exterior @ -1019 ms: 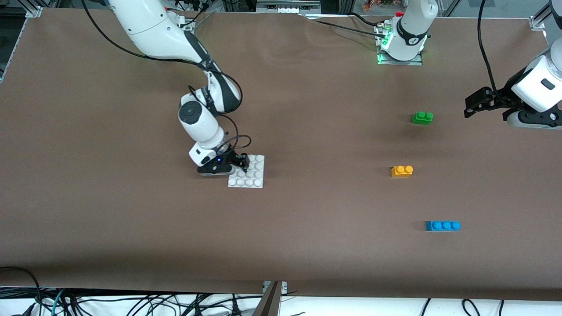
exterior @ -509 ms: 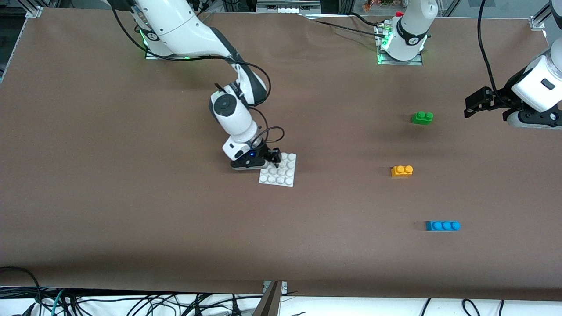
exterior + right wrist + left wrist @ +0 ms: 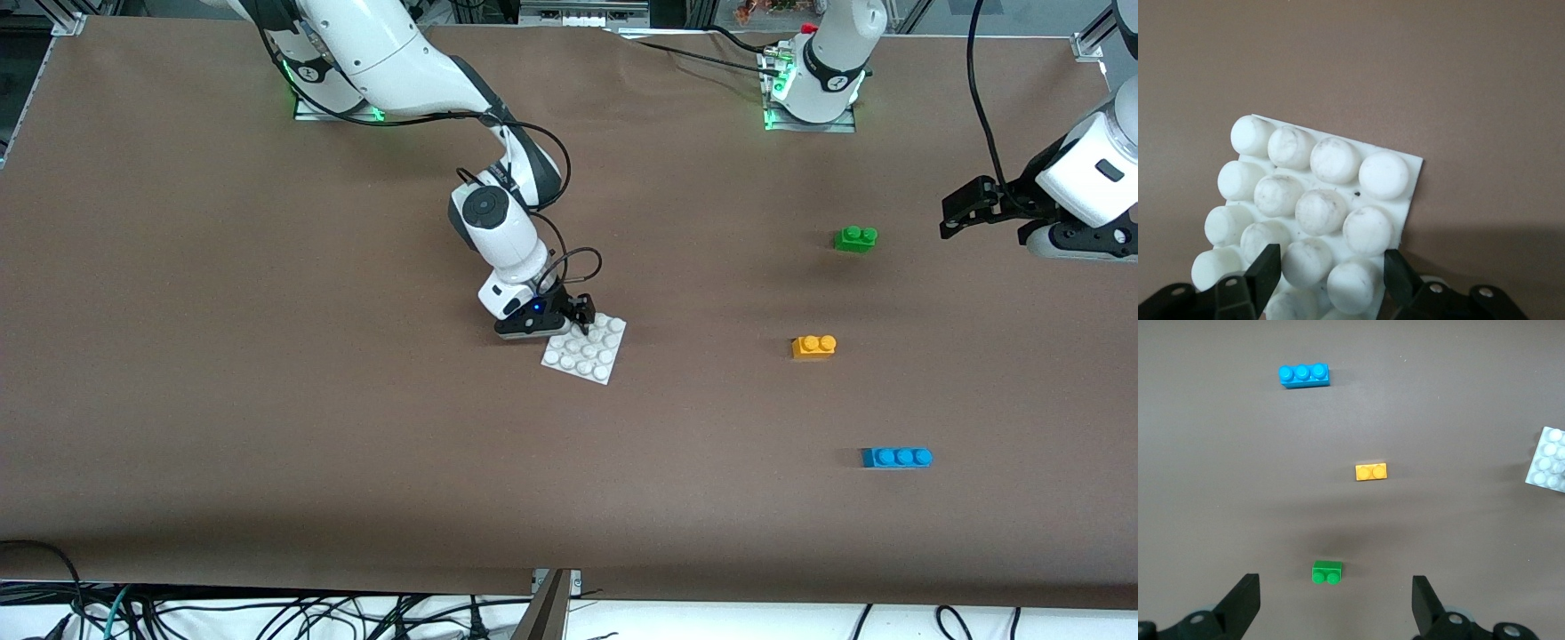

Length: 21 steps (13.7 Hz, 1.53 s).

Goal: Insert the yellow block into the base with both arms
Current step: 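Slide the white base plate with the right gripper toward the yellow block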

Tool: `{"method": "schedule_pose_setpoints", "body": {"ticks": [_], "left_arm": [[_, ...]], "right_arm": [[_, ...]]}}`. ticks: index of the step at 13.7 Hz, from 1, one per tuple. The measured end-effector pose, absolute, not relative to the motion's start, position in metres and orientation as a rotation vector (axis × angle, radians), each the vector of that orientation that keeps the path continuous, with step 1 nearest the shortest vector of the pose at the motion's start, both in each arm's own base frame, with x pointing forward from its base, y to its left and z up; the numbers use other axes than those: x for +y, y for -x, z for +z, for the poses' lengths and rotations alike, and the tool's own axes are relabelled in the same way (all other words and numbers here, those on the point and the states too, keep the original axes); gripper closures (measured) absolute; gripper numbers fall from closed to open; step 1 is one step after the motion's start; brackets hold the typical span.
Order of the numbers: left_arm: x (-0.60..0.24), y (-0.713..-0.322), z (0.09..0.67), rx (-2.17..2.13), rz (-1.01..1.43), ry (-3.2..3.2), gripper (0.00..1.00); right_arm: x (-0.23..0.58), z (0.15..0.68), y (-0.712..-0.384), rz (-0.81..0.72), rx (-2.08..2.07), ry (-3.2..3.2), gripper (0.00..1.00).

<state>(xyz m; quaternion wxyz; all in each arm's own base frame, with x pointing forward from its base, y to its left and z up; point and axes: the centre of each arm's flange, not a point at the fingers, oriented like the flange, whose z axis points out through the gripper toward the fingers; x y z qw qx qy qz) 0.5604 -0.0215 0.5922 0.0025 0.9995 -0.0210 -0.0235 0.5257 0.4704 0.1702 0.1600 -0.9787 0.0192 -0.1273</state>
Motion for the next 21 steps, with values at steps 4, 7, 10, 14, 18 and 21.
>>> {"method": "schedule_pose_setpoints", "body": {"ticks": [4,7,10,14,18,21], "left_arm": [[-0.022,-0.560,0.592,-0.066,-0.074,-3.135,0.00],[-0.022,-0.560,0.592,-0.066,-0.074,-3.135,0.00],[-0.022,-0.560,0.592,-0.066,-0.074,-3.135,0.00],[-0.022,-0.560,0.592,-0.066,-0.074,-3.135,0.00],[-0.022,-0.560,0.592,-0.066,-0.074,-3.135,0.00],[-0.022,-0.560,0.592,-0.066,-0.074,-3.135,0.00]], "right_arm": [[0.467,0.169,-0.547,-0.430,0.033,2.801,0.28],[0.470,0.169,-0.549,-0.460,-0.031,2.812,0.28],[0.474,0.169,-0.547,-0.489,-0.110,2.827,0.28],[0.483,0.170,-0.542,-0.553,-0.273,2.842,0.28],[0.490,0.170,-0.536,-0.592,-0.389,2.849,0.28],[0.502,0.171,-0.525,-0.592,-0.430,2.840,0.28]]}}
